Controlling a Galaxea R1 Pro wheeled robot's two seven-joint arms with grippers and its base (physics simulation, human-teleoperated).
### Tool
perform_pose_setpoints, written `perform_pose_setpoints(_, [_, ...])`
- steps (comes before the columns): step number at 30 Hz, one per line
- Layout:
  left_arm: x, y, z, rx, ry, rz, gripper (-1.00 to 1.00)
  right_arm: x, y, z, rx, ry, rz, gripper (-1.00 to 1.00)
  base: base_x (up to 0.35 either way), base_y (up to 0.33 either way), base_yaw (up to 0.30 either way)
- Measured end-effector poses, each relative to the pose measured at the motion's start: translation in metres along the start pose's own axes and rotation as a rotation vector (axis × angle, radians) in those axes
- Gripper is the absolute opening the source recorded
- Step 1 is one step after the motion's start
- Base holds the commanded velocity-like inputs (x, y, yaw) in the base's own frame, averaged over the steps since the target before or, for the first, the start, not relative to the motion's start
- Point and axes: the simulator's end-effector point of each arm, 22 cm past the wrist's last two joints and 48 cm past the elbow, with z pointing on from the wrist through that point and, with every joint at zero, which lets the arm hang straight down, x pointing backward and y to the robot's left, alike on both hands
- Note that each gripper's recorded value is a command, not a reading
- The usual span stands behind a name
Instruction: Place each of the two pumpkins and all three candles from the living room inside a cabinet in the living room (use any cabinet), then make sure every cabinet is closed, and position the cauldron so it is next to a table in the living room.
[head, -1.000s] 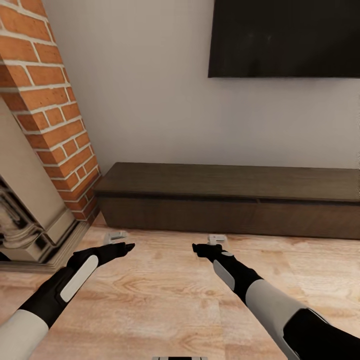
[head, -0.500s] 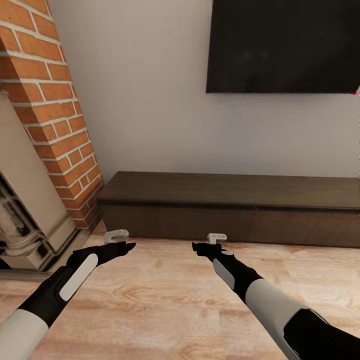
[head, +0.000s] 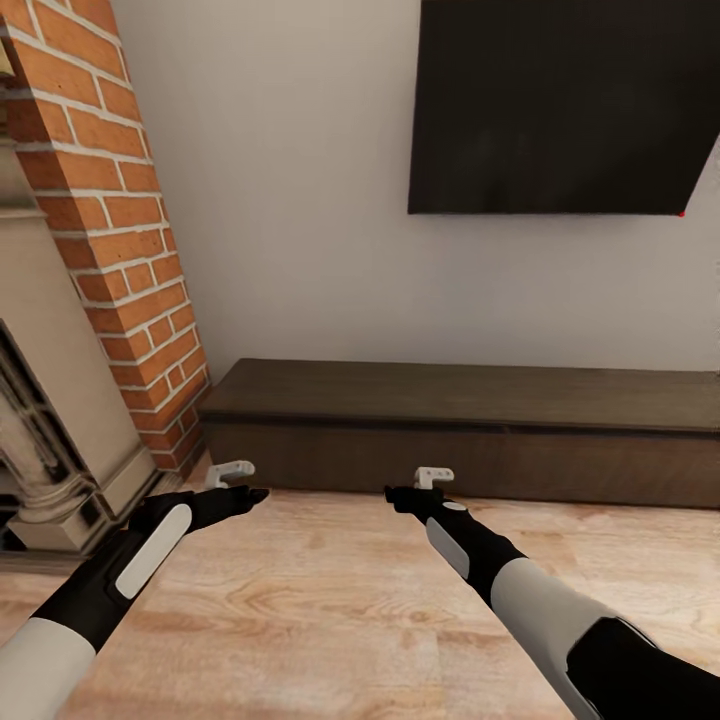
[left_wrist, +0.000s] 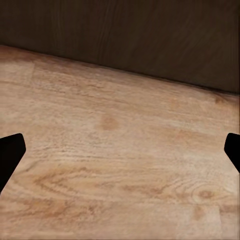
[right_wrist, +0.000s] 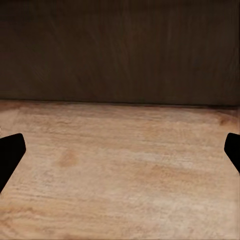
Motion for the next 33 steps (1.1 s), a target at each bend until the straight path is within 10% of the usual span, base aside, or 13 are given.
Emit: perform_pose_setpoints(33, [-0.058,-0.03,-0.06,0.034,-0.135,0.037,1.0,-0.076,0.014,-0.049,-0.008,-0.129,-0.024,1.0,-0.136,0.0,-0.261])
